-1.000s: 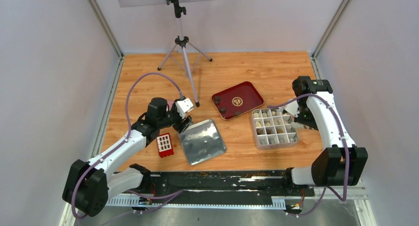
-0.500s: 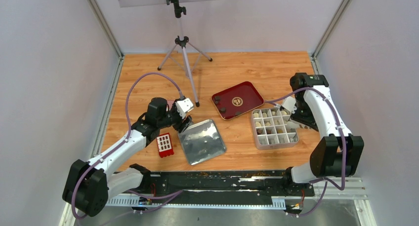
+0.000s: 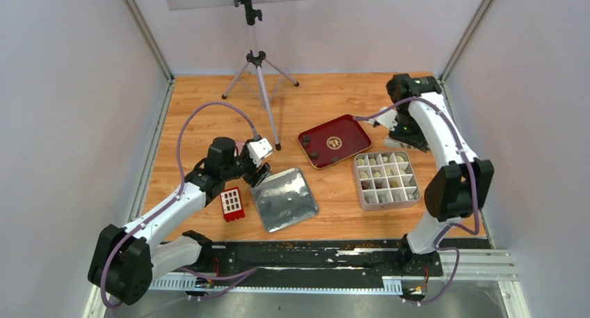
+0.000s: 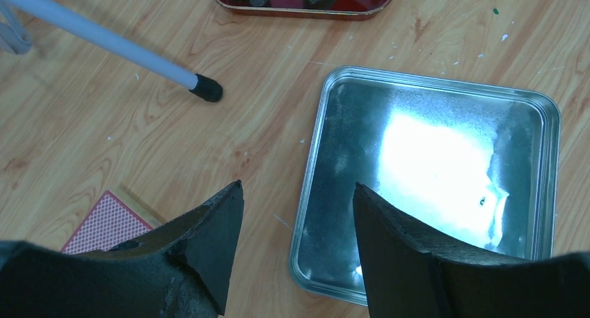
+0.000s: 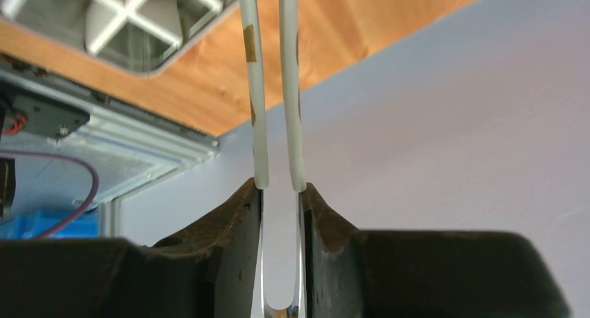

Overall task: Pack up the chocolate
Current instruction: Pick up the fake chocolate from the plate.

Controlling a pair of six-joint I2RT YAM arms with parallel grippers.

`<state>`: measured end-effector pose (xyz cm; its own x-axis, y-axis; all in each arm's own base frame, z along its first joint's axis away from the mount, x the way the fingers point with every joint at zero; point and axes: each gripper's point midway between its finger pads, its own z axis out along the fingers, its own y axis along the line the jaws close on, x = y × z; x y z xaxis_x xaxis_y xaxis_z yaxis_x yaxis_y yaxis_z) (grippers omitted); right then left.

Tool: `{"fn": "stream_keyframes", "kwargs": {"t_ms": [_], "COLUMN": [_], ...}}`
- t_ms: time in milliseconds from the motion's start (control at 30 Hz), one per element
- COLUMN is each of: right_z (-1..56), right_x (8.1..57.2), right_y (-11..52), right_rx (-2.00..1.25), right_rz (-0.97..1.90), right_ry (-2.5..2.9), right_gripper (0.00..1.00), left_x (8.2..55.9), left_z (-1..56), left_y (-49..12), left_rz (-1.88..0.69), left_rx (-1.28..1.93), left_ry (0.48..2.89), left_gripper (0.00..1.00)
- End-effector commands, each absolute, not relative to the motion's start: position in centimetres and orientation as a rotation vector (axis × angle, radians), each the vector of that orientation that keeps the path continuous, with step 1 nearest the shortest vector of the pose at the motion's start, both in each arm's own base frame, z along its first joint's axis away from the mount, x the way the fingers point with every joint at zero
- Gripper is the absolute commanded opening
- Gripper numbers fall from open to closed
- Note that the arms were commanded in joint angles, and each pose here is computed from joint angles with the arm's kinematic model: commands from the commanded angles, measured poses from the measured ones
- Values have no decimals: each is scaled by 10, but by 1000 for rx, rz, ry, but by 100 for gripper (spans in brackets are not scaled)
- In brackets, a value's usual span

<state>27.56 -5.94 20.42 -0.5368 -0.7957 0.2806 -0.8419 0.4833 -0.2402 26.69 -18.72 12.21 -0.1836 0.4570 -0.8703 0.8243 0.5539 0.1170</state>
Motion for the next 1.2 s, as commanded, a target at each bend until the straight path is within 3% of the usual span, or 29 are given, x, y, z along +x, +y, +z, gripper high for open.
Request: {"fn": "stream_keyframes", "kwargs": {"t_ms": [0,267,467,1167], "right_z": [207,176,155,116], "right_x": [312,354,374,378], "right_y": [-8,92,133,170], "right_rx": [1567,1883,2013,2191], "right_rz": [489,415,419,348], "right_ry": [-2611,-2432,-2325,-2107], "right_gripper": [25,28,31,35], "left_x": [276,269,261,256], "left_z": [142,143,144,142], "left_y": [-187,-171,-159,-144], "left_rz": [-443,-357,-319,-287], "left_rx": [1061,1117,1107,1083], "left_ry": [1766,1795,1822,1847], "left_gripper": [67,66,65,65]}}
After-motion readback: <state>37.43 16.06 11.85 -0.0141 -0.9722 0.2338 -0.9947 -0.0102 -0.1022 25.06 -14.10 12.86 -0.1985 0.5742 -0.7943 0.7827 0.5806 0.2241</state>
